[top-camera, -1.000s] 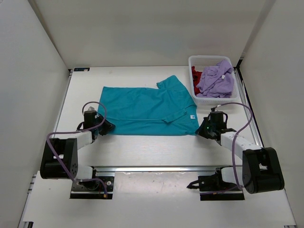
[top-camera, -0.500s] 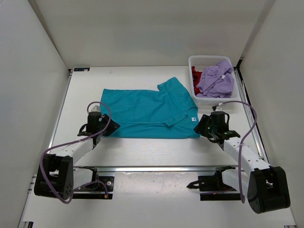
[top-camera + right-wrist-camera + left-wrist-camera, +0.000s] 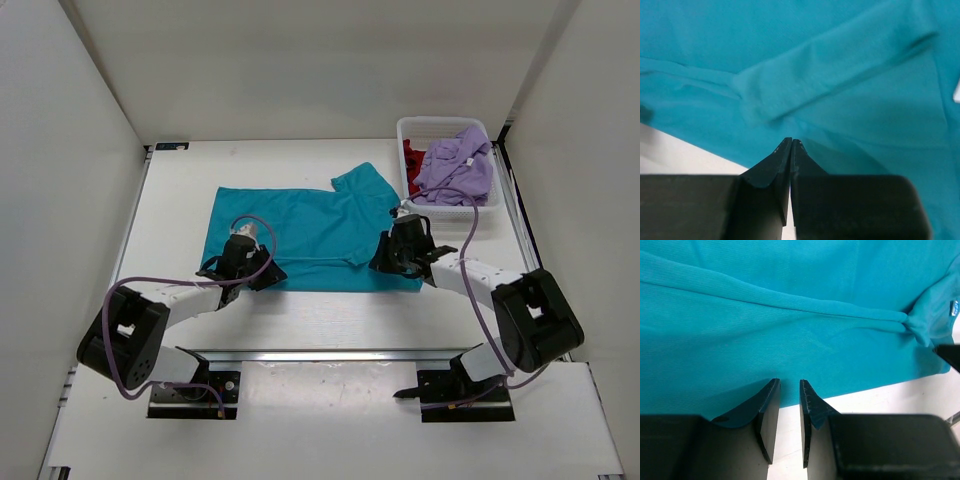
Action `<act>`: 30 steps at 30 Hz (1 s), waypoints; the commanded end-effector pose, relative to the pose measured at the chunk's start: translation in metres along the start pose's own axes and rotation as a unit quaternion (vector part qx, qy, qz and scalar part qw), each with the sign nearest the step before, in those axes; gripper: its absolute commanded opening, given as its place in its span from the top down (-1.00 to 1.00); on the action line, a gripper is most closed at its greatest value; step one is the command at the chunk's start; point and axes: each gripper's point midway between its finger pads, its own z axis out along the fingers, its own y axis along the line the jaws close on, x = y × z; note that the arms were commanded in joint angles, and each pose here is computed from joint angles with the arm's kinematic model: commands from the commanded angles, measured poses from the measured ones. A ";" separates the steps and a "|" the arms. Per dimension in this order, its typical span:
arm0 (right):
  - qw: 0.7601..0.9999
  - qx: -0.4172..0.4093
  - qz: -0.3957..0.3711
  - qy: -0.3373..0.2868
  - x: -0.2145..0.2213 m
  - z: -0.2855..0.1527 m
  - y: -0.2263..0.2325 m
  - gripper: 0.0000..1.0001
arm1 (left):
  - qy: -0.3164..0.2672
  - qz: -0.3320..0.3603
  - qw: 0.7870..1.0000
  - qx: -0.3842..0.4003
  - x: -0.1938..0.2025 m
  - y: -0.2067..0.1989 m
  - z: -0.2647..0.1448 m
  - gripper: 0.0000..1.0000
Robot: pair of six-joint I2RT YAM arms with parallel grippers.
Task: Fold and stack the t-shirts
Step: Fold the flattened tshirt in 1/3 of the way
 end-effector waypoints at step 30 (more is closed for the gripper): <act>0.998 -0.060 -0.005 -0.015 -0.089 0.073 0.049 1.00 | -0.006 -0.008 1.000 0.026 -0.002 -0.004 0.003 0.34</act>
